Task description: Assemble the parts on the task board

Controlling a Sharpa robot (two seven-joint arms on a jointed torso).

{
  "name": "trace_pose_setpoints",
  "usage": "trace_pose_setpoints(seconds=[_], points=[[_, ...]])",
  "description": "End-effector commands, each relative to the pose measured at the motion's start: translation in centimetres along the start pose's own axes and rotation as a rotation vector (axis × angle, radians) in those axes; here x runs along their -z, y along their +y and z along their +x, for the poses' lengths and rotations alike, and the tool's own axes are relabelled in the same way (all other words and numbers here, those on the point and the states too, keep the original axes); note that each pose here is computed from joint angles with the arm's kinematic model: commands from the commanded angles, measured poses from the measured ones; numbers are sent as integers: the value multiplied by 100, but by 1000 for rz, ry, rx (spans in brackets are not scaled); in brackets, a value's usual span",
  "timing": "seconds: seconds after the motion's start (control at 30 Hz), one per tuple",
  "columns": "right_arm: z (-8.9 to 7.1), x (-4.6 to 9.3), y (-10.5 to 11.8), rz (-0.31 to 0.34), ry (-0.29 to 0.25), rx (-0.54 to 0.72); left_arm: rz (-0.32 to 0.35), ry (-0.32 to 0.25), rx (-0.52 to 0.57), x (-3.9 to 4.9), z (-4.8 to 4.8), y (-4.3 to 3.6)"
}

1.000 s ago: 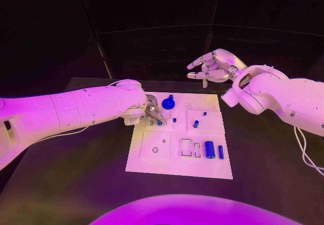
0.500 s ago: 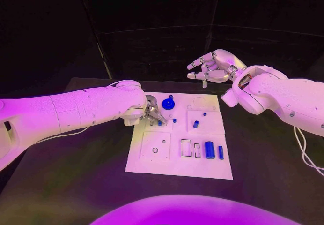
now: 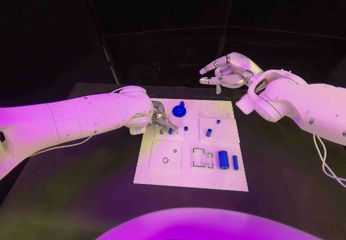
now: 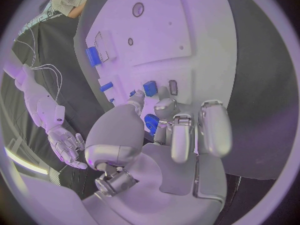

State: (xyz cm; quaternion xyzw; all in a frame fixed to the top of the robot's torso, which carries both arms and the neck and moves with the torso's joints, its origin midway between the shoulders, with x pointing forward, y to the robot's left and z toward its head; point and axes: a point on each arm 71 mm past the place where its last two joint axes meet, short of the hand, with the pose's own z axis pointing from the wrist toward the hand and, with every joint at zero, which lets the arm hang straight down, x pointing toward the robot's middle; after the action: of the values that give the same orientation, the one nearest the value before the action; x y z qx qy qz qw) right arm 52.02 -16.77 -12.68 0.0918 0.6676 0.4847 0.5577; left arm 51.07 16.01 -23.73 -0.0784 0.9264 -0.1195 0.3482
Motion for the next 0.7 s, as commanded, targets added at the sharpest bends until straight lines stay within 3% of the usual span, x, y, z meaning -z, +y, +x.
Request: trace_pose_setpoints(seconds=[0.03, 0.17, 0.27, 0.47, 0.5, 0.7], points=[[-13, -2, 12, -9, -2, 2, 13, -23, 13, 47, -52, -28], [-17, -1, 7, -8, -4, 3, 36, -38, 32, 122, -140, -66], [-22, 1, 2, -6, -4, 3, 57, -58, 54, 203, -259, -91], [-31, 5, -8, -3, -6, 4, 57, -107, 80, 352, -596, -50], [-31, 4, -9, -2, -6, 4, 48, -118, 83, 370, -696, -25], [-20, -8, -5, -2, -3, 3, 1, -128, 87, 311, -947, 49]])
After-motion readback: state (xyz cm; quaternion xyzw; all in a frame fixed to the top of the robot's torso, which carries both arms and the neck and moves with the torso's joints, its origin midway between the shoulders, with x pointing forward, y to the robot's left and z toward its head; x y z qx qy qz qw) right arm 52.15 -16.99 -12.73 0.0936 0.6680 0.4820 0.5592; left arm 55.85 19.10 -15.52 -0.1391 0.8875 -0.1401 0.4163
